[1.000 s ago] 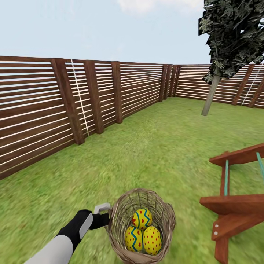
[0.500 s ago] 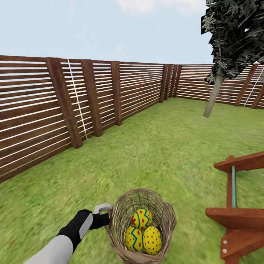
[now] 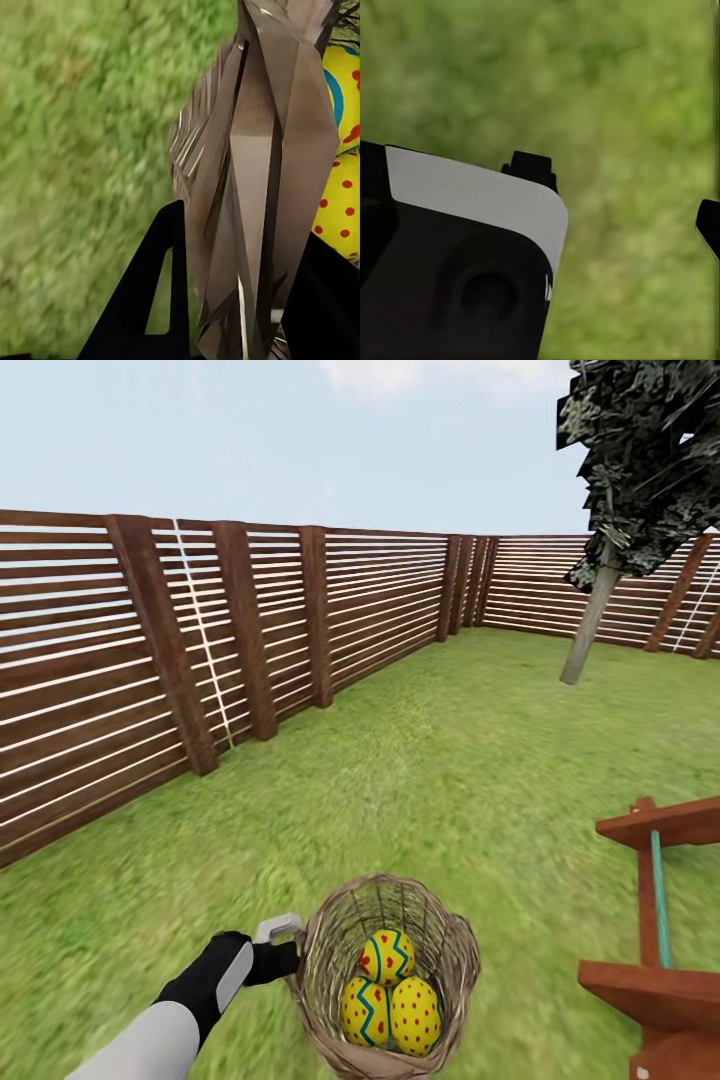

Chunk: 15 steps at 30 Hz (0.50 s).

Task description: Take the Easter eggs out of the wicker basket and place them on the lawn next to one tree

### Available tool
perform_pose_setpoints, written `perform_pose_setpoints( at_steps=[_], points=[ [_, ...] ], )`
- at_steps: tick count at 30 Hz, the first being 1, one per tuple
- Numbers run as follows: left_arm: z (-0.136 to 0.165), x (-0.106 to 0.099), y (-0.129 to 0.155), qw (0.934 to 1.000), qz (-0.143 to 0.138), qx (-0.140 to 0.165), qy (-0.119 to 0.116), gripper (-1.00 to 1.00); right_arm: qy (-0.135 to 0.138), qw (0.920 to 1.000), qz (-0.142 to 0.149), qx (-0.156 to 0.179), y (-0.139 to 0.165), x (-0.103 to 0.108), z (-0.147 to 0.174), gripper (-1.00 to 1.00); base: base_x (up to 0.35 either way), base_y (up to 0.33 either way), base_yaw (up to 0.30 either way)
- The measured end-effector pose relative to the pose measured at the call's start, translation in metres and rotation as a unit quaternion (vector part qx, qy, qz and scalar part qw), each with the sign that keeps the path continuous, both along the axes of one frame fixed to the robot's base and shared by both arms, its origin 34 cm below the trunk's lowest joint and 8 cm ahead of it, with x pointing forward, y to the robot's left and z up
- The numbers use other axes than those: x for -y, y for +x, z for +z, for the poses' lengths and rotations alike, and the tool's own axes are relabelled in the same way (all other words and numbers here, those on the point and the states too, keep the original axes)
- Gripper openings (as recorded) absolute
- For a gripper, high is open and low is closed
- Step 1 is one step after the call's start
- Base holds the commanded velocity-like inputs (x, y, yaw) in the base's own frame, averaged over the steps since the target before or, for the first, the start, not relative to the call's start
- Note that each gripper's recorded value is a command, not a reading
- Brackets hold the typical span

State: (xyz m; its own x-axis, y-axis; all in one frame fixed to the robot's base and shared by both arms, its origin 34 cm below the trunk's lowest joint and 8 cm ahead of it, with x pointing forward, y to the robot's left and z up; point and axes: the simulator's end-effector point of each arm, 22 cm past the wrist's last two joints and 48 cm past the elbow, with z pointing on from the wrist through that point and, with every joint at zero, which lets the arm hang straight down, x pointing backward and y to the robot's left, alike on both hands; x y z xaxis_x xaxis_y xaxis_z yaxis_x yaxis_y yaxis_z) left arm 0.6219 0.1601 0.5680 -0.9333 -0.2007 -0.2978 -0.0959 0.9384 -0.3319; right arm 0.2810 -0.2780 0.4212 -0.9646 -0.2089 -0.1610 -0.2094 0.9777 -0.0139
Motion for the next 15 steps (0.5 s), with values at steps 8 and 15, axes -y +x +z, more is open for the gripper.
perform_pose_setpoints(
  at_steps=[8,15],
  points=[
    [0.0001,0.0003,0.0,1.0,0.0,0.0,0.0,-1.0,0.0,1.0,0.0,0.0,0.0,-0.0001,0.0,1.0,0.319,0.0,0.0],
    [0.0,0.0009,-0.0002,1.0,0.0,0.0,0.0,-1.0,0.0,1.0,0.0,0.0,0.0,-0.0001,0.0,1.0,0.319,0.0,0.0]
  ],
)
